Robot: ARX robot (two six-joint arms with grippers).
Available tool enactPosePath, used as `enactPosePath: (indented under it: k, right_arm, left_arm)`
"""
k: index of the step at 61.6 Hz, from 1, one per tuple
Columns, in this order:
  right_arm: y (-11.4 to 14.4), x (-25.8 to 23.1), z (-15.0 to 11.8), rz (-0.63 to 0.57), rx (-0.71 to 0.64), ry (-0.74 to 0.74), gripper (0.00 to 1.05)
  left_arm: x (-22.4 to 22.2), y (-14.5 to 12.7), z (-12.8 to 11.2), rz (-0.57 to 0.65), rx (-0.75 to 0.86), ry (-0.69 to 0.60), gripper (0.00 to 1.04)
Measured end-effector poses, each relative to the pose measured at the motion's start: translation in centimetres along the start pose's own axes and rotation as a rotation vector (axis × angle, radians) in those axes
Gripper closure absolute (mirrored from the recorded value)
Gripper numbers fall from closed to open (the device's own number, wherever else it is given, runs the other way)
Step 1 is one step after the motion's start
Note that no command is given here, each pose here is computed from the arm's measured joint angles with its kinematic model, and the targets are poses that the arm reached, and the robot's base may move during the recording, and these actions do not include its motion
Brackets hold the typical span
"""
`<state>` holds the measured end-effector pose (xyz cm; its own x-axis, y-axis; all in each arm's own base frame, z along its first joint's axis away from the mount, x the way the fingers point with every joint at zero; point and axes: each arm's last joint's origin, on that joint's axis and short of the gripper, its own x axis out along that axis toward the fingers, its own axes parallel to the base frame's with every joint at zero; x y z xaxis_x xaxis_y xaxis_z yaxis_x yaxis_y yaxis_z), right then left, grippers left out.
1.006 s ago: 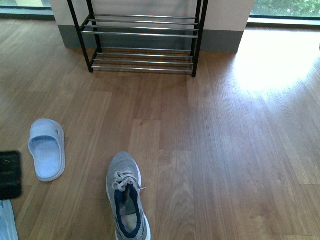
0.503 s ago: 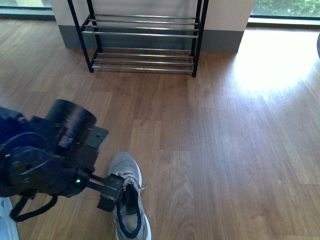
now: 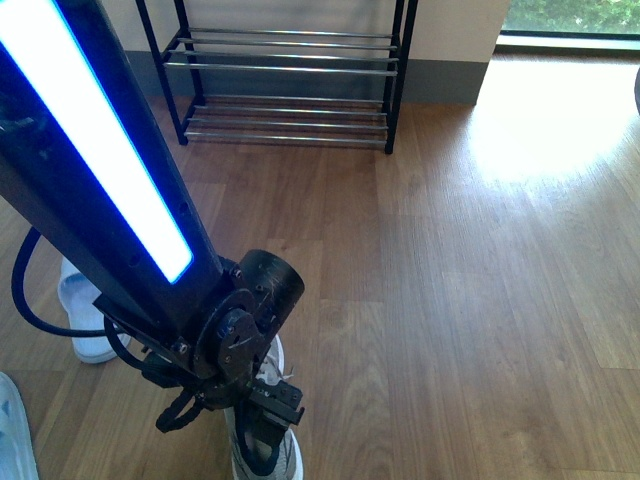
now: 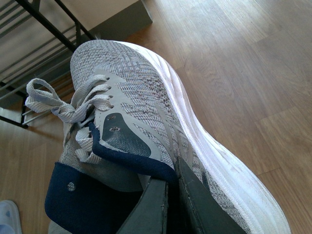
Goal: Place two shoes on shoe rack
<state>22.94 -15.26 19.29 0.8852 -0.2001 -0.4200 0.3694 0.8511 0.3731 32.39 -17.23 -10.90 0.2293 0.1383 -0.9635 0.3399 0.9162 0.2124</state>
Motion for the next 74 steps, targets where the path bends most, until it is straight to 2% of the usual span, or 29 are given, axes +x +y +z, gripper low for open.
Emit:
enactPosePath:
  k: [13, 23, 34, 41, 50, 74]
  right_arm:
    - [0.0, 0.0, 0.0, 0.0, 0.0, 0.0, 1.03]
    - [0.0, 0.0, 0.0, 0.0, 0.0, 0.0, 1.03]
    - [0.0, 0.0, 0.0, 0.0, 0.0, 0.0, 1.03]
    - [0.0, 0.0, 0.0, 0.0, 0.0, 0.0, 1.03]
    - [0.0, 0.0, 0.0, 0.0, 0.0, 0.0, 1.03]
    - [0.0, 0.0, 0.0, 0.0, 0.0, 0.0, 1.03]
  left_arm:
    - [0.3, 0.0, 0.4, 0.065, -0.055, 0.018, 0.09]
    - [0.3, -0.4, 0.4, 0.072, -0.089, 0.013, 0.09]
    - [-1.3, -1.0, 0.7, 0.077, -0.134, -0.018, 0.09]
    - [-2.6, -0.7, 1.2, 0.129, -0.194, -0.044, 0.09]
    - [-2.5, -0.3, 0.4, 0.136, -0.253, -0.018, 0.09]
    - [-0.3, -2.1, -0.7, 0.134, -0.253, 0.046, 0.09]
